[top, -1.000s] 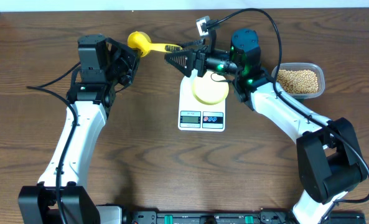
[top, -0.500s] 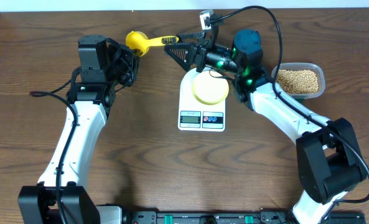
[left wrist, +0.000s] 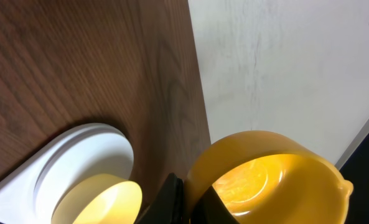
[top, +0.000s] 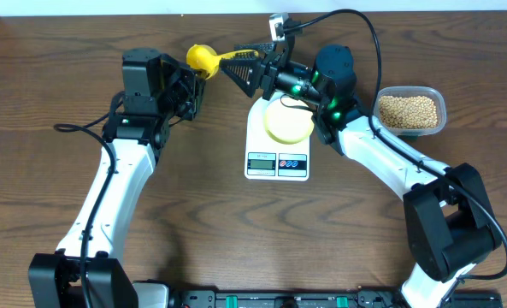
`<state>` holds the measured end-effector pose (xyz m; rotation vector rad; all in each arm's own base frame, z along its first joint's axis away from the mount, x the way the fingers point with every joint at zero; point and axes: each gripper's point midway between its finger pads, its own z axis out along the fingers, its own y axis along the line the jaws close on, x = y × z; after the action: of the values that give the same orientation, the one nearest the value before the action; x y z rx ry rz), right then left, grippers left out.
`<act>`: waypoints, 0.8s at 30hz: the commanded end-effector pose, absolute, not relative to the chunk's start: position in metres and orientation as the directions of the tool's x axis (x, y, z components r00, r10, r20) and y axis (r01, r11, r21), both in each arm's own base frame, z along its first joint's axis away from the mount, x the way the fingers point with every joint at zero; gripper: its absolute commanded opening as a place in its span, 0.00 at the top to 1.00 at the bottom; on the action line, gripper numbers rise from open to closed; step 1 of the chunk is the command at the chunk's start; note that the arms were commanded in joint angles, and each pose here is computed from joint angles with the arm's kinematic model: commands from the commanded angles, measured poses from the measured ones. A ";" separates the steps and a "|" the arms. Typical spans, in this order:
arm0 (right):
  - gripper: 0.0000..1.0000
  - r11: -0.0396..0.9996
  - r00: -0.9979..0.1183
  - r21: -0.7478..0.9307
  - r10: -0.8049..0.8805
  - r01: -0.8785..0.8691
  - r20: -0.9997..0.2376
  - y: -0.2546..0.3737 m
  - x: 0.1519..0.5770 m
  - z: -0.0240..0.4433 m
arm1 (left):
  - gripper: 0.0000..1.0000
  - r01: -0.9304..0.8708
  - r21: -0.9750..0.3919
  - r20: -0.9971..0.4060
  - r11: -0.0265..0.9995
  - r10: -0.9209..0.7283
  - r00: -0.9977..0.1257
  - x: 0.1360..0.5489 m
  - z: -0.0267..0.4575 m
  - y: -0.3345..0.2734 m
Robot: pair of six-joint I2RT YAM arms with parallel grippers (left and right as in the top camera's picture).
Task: Scoop item into bowl and weigh 50g on scale
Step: 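Move the right gripper to the scoop handle and close on it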
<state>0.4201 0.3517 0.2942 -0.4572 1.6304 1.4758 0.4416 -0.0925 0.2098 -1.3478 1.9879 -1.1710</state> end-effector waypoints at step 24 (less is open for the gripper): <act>0.73 0.253 -0.540 0.598 0.264 -0.761 -0.799 0.354 0.424 0.292 | 0.92 -0.490 -0.857 0.064 0.157 -0.913 -0.404 0.443 0.220 -0.090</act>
<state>0.4215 0.3514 0.2898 -0.4593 1.6450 1.4581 0.4416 -0.0925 0.2098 -1.3513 1.9865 -1.1723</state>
